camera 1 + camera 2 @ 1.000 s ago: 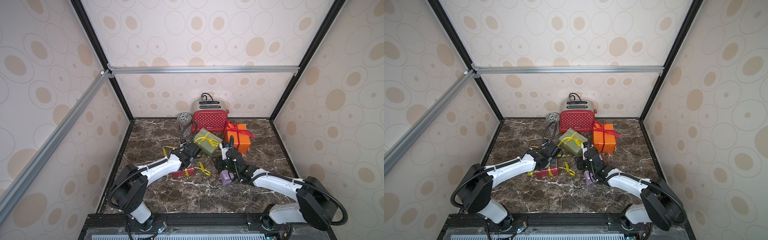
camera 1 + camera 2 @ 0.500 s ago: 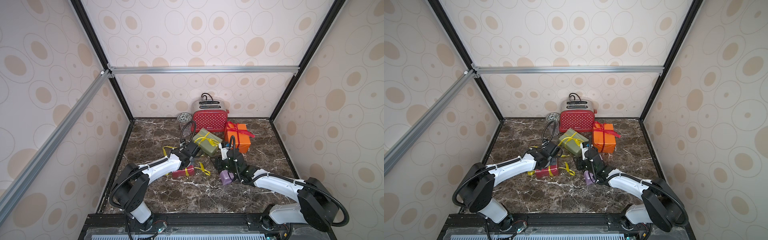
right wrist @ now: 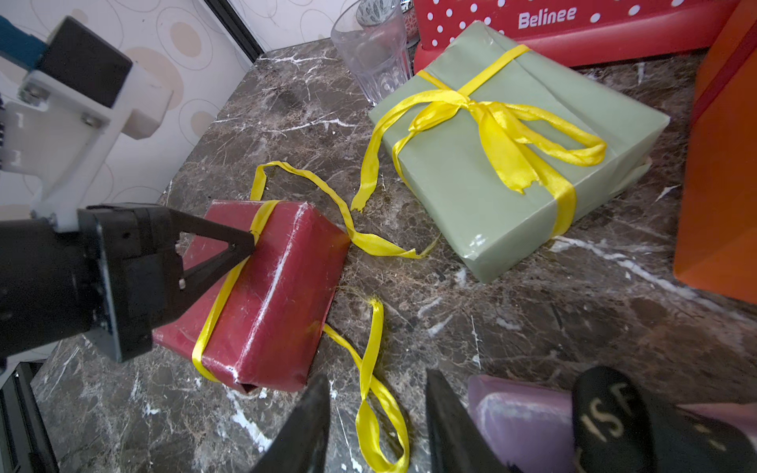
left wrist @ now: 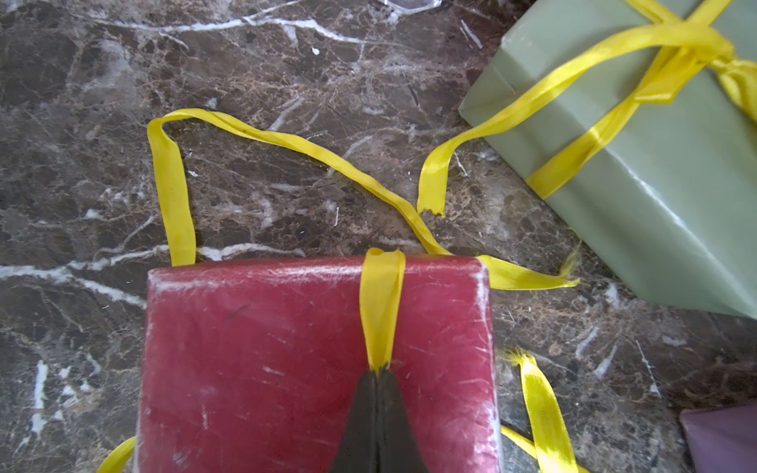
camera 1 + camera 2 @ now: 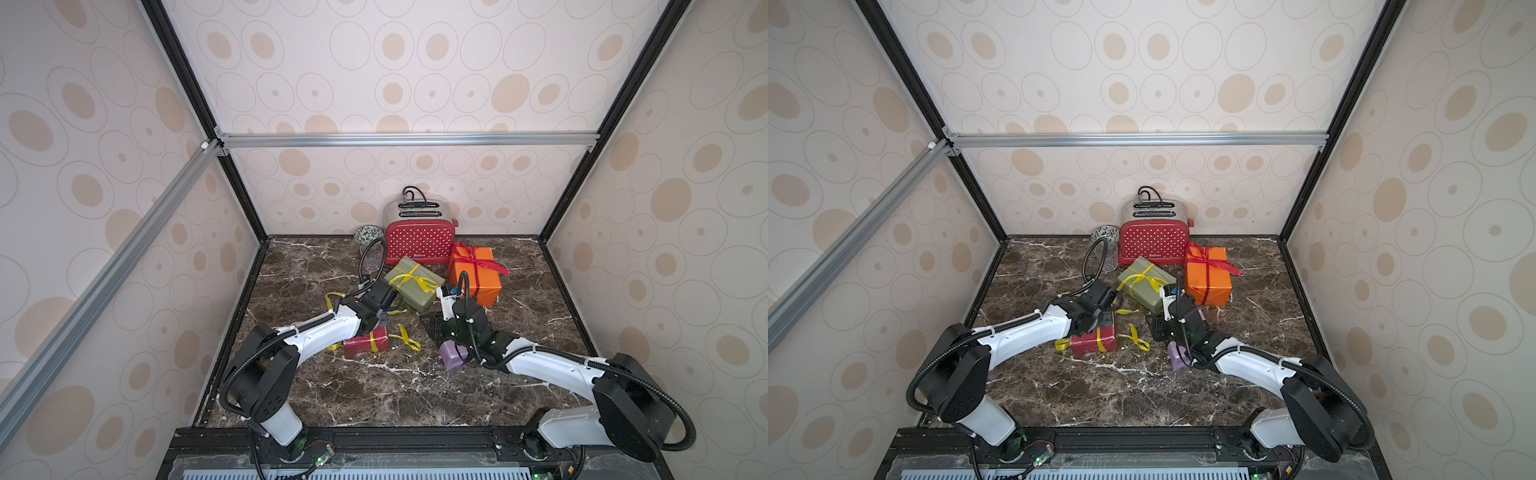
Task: Untie the ribbon bows on the gift boxes
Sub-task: Pull the ribbon from the gift box.
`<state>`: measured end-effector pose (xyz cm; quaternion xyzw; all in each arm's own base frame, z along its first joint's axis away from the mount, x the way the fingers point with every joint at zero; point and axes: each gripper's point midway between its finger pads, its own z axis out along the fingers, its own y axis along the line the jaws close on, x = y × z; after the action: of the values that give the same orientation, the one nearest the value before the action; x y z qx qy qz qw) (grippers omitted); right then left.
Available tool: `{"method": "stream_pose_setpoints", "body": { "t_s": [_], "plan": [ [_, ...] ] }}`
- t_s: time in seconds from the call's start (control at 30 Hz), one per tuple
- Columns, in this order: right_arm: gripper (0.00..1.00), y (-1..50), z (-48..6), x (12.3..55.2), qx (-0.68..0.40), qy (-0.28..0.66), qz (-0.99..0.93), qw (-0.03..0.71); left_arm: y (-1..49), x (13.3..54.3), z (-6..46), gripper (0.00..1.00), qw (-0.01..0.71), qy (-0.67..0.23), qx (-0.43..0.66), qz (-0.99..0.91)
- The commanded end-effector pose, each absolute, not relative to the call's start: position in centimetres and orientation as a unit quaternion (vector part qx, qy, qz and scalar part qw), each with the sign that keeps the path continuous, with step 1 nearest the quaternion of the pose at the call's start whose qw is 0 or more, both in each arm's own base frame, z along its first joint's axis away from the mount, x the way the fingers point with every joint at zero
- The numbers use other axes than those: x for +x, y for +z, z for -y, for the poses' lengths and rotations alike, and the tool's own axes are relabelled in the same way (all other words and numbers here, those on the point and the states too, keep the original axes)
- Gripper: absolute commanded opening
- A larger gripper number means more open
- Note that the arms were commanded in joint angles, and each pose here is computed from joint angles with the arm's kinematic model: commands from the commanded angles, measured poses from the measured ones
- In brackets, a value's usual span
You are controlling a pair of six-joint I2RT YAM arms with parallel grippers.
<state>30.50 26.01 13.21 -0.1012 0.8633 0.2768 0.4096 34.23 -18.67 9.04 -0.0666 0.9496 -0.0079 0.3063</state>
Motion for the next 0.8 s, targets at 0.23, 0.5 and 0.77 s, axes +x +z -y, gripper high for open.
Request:
{"method": "stream_pose_setpoints", "body": {
  "t_s": [0.23, 0.5, 0.77],
  "plan": [
    [0.39, 12.6, -27.2, 30.7, -0.108, 0.282, -0.871, 0.387, 10.7, 34.4, 20.2, 0.0, 0.315, -0.057, -0.044, -0.947],
    [0.39, 11.5, -28.3, 30.6, -0.124, 0.287, -0.881, 0.355, 13.8, 34.5, 20.3, 0.0, 0.348, -0.081, -0.045, -0.933],
    [0.39, 10.7, -29.3, 30.5, -0.136, 0.295, -0.887, 0.329, 15.8, 34.2, 20.2, 0.0, 0.361, -0.093, -0.036, -0.927]
  ]
}}
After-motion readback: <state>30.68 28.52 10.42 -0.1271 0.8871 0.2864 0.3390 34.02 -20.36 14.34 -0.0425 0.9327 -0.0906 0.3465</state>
